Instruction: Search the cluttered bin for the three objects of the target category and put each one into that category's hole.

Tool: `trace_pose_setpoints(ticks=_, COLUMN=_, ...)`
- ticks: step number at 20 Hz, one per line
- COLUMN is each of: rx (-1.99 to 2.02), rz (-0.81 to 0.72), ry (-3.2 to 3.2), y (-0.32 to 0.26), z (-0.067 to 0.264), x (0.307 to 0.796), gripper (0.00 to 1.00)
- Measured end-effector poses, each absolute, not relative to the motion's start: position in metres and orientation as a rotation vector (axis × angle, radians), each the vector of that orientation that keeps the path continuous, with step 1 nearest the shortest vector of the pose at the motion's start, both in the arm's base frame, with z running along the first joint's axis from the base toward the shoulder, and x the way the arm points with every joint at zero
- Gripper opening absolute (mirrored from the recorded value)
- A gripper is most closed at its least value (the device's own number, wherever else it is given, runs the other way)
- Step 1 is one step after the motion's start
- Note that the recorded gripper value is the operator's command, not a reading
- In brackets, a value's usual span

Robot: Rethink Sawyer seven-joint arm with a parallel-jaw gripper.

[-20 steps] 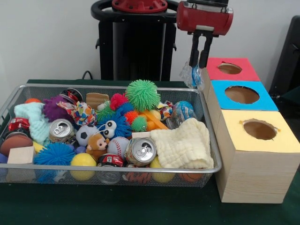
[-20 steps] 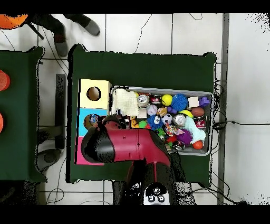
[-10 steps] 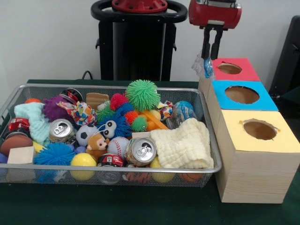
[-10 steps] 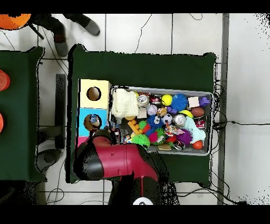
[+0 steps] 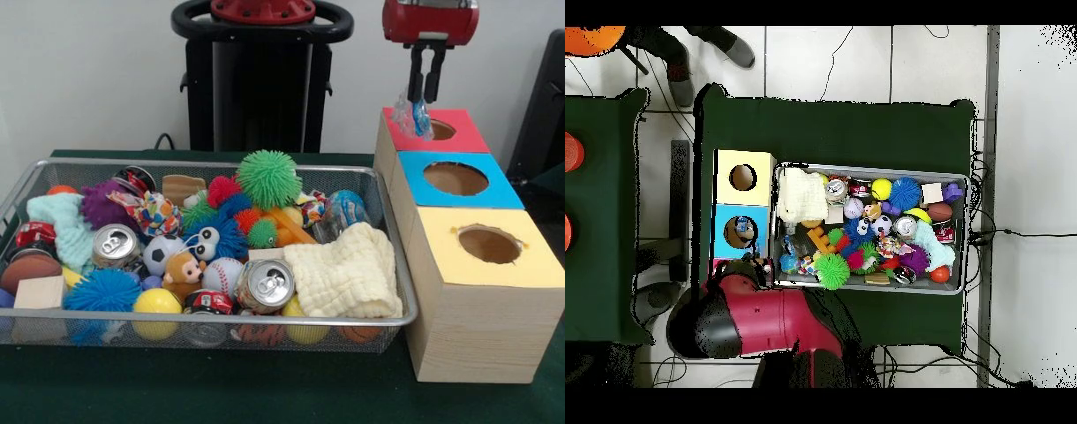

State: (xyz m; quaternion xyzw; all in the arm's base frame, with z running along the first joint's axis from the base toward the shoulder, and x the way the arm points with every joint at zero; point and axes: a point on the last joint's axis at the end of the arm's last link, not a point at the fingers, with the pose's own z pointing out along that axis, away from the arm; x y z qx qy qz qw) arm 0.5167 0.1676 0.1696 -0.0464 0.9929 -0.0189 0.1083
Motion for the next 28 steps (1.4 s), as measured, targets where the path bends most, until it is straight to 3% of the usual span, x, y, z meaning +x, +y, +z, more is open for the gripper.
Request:
trace_pose_setpoints(ticks=15, rx=-0.237, rz=-0.036, ry=2.91, y=0.232, z=0.165, x=0.509, gripper=0.0)
trace_pose_setpoints(ticks=28, rx=-0.145, rz=-0.019, ry=2.945, y=0.224, z=0.16, x=0.545, gripper=0.0)
